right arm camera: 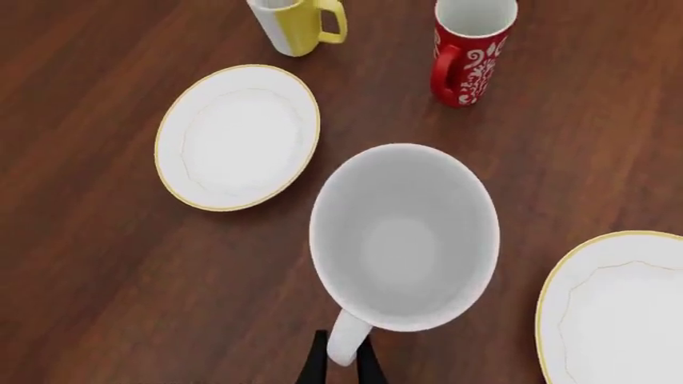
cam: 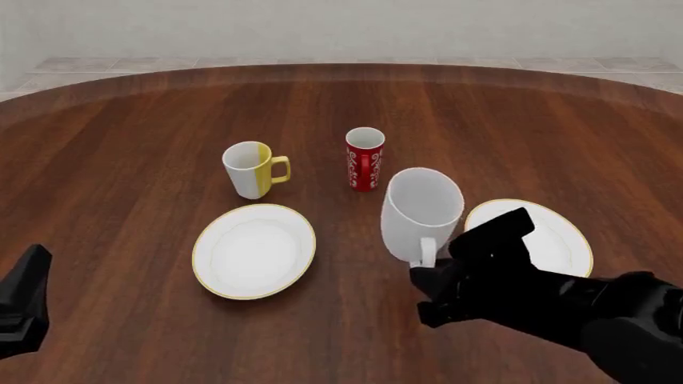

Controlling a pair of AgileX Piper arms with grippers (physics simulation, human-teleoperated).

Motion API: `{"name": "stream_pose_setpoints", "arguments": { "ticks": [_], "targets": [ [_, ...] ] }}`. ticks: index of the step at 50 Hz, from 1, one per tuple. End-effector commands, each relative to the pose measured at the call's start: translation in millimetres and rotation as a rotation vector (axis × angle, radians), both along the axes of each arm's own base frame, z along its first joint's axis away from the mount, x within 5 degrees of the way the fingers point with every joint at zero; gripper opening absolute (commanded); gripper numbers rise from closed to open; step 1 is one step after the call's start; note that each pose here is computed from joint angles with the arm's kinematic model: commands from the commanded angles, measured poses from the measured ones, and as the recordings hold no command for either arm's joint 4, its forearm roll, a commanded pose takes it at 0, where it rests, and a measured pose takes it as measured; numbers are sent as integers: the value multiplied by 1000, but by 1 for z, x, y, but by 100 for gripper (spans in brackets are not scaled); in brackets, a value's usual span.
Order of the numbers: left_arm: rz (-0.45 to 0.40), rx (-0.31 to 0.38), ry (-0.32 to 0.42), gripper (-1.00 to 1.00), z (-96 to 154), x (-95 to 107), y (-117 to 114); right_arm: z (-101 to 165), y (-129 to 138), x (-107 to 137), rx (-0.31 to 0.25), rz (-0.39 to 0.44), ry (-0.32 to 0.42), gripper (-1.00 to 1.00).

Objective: Put the white mug on the left plate.

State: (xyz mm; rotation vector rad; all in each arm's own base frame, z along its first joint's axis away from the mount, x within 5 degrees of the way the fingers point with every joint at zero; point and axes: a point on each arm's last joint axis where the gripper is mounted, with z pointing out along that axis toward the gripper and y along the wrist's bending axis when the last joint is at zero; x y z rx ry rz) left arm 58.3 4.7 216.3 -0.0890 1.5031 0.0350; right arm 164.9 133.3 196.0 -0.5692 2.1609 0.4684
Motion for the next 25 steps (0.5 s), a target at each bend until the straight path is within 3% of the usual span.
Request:
{"name": "stream_pose_setpoints", "arguments": {
  "ticks": [1,25],
  "targets": [
    [-4,-6,-5,100,1,-1,0,7,6,1,4,24,-14,-100],
    [-4,-6,-7,100,0,1,0,45,56,0,37,189,-69,-100]
  ]
}}
